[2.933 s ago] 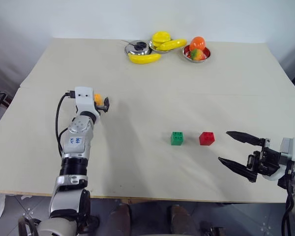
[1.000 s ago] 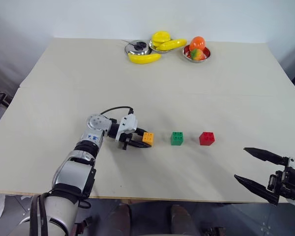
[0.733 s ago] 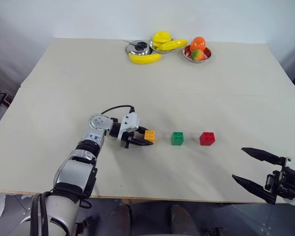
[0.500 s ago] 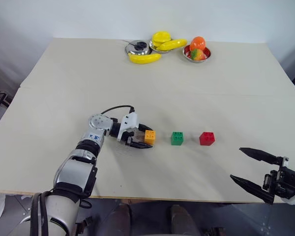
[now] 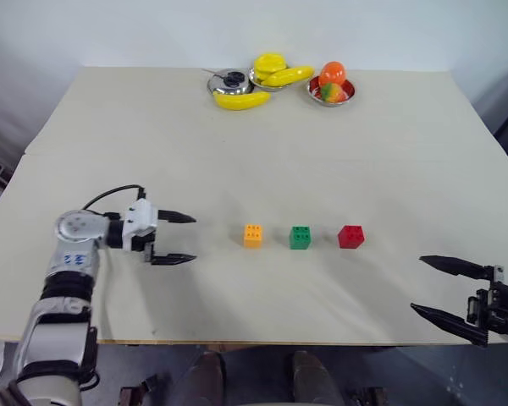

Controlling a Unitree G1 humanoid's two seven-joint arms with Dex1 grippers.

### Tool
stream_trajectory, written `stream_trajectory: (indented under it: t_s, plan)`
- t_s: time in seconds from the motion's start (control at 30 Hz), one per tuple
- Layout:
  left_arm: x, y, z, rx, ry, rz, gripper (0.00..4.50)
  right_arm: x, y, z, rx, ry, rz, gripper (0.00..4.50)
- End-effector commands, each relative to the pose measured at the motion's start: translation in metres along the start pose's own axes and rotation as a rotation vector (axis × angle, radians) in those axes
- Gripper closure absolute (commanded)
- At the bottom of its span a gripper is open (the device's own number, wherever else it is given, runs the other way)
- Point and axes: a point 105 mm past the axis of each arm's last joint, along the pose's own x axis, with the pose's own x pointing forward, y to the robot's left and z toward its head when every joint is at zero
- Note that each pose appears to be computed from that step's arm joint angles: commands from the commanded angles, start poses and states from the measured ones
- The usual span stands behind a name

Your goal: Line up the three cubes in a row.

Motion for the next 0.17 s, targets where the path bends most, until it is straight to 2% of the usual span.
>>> stream_trajectory:
  t_s: [0.03,0.17]
  plan:
    - [-0.027,-0.003,0.008,0.014,0.011,0.102,0.04,-0.015,-0.005,0.0,-0.033,0.052,0.026,0.0]
    - [-0.038,-0.008,0.006,-0.012,0.024,0.197,0.04,-0.021,-0.009,-0.012,-0.023,0.09,0.041,0.0]
